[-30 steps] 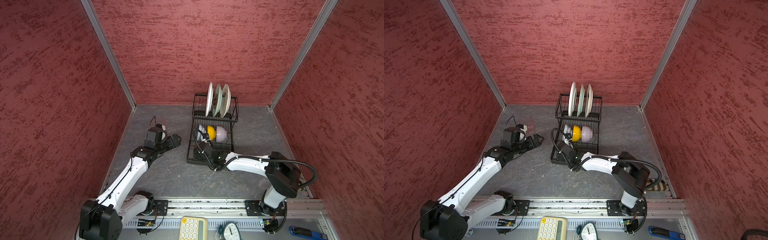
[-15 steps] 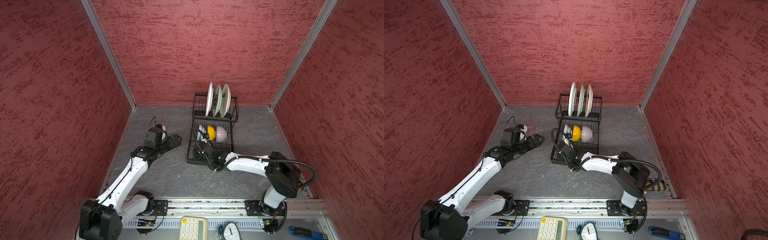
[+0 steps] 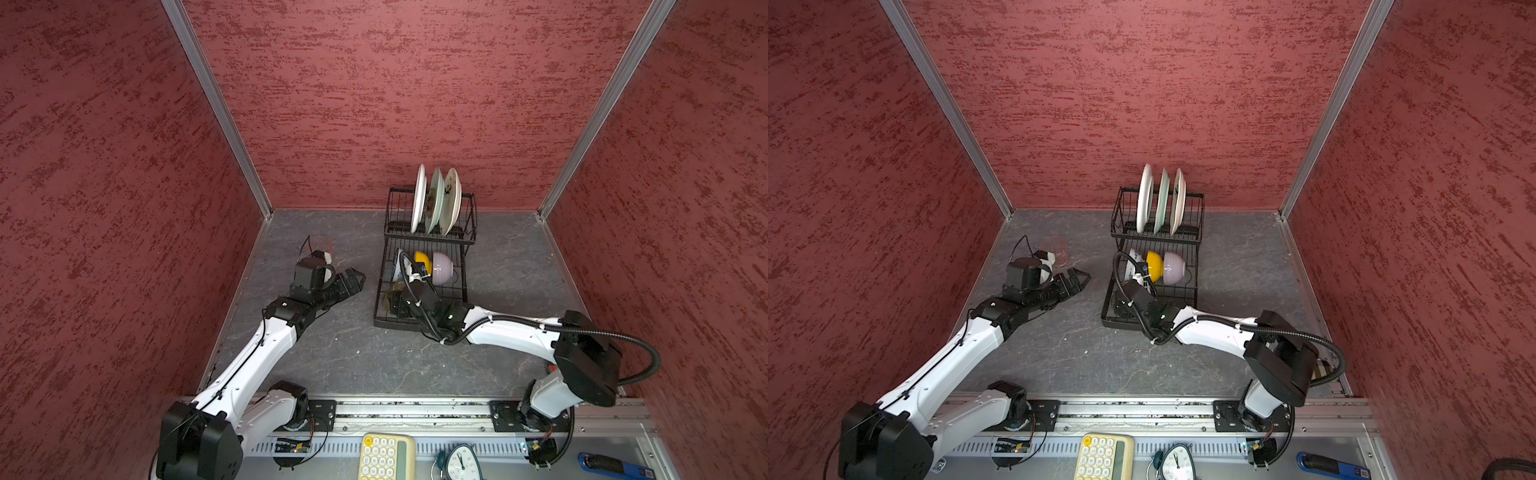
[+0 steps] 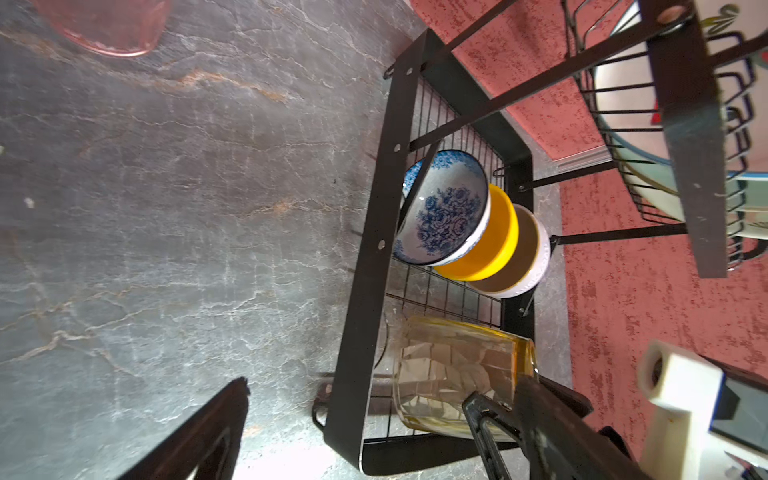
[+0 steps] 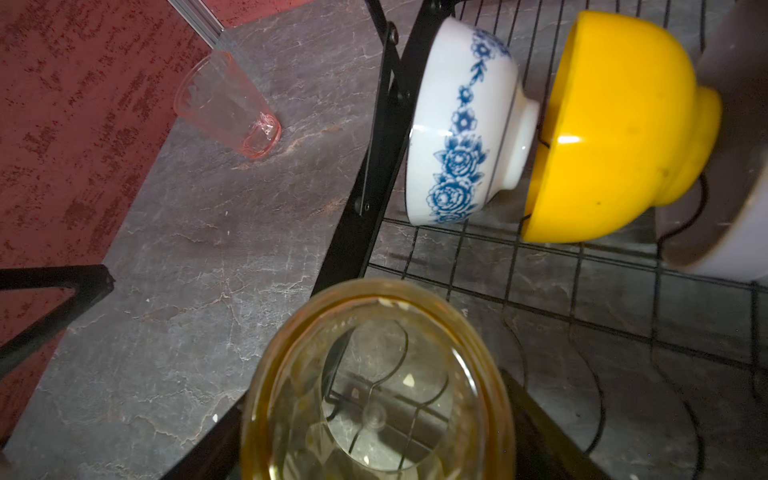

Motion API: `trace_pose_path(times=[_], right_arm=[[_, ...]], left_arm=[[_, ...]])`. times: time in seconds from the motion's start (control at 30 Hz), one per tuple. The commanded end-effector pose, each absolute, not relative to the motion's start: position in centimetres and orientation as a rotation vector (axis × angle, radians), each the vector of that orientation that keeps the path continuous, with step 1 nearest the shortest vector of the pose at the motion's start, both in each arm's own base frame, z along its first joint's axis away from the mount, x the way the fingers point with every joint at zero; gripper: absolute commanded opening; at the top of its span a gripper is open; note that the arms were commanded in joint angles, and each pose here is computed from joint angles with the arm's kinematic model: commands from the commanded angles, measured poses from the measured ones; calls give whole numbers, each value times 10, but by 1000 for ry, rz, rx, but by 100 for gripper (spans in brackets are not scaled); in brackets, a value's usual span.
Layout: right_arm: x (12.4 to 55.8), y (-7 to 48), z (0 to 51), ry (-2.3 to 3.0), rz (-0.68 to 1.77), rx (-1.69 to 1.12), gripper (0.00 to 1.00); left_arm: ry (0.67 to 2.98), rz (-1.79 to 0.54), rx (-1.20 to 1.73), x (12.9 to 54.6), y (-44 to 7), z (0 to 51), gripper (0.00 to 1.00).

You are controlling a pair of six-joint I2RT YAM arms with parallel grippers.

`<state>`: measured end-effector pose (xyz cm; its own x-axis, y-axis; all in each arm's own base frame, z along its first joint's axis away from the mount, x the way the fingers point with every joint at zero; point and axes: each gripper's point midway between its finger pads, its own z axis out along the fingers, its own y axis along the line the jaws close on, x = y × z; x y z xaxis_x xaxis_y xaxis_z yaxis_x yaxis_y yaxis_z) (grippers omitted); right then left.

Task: Unload the mixed dishes from the dish rack
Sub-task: 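Lift the yellow glass out with right gripper while left gripper approaches, then grasp the yellow glass with left gripper from the right gripper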

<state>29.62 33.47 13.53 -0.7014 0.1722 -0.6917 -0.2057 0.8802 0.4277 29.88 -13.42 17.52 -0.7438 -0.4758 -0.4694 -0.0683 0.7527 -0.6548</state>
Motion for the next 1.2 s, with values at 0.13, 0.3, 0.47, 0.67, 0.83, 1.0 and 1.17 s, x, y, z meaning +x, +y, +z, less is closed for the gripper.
trace_pose_path(times=[0.13, 0.3, 0.47, 0.67, 0.83, 1.0, 1.17], right_arm=[[304, 329, 171, 2173, 855, 88, 59], [304, 320, 195, 2108, 965, 136, 58], [302, 311, 218, 2049, 1072, 174, 58], [299, 299, 242, 1978, 1227, 222, 57], [299, 293, 246, 1978, 1251, 247, 57], [297, 290, 250, 1960, 1312, 262, 58], [293, 292, 255, 1942, 1378, 256, 58]], left_arm=[[2230, -958, -359, 294, -158, 190, 100], [2150, -1070, -339, 287, -171, 206, 100], [2060, -1190, -308, 281, -183, 224, 94], [1990, -1381, -238, 279, -205, 238, 78], [1935, -1507, -181, 281, -223, 246, 62], [1899, -1574, -106, 279, -242, 255, 56], [1848, -1622, -20, 272, -257, 270, 53]])
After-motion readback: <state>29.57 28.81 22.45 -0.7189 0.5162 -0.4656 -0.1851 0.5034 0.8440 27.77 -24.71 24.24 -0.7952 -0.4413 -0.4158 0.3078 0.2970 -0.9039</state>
